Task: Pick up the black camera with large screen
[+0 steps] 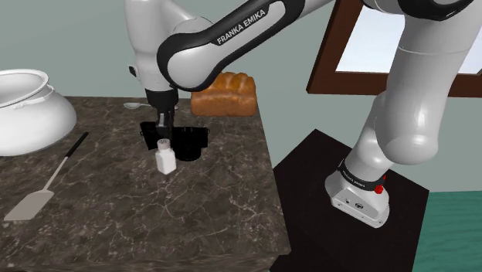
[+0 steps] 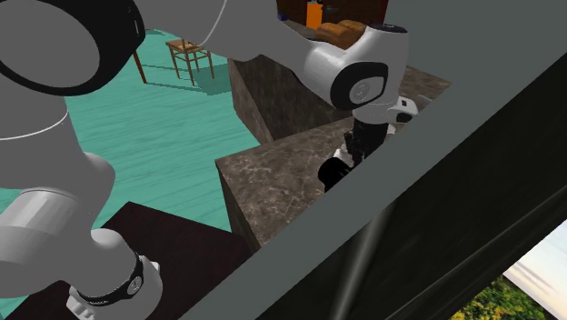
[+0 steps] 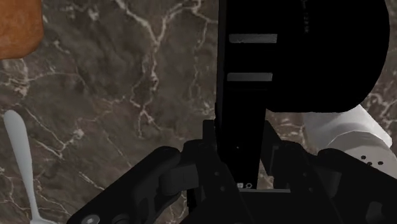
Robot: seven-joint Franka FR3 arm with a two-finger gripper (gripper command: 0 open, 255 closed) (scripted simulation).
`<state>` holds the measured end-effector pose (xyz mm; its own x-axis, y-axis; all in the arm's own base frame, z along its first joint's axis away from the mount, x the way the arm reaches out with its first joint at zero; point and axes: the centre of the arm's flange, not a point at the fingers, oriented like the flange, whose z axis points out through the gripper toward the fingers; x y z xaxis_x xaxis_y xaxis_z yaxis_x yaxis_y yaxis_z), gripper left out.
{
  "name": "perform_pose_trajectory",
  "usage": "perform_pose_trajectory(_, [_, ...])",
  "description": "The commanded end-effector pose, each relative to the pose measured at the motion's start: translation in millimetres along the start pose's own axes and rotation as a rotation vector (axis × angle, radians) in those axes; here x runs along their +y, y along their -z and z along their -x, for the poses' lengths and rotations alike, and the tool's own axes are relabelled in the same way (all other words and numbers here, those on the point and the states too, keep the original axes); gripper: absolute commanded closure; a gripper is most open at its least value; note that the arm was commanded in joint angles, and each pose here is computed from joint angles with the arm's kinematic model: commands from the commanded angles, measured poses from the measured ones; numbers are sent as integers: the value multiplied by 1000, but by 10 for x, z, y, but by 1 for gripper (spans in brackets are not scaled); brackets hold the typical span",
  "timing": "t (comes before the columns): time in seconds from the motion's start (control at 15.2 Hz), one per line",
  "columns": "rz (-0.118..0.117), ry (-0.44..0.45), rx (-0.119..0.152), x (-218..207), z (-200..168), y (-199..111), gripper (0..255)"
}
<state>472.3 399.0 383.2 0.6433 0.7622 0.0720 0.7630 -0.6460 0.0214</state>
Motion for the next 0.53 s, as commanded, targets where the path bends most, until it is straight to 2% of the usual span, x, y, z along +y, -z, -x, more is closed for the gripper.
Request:
perform_pose_trajectory(0.0, [0,1,-1,5,-6,91,255])
perform_pose_trajectory(0.46, [0,1,-1,13,-33,459,255])
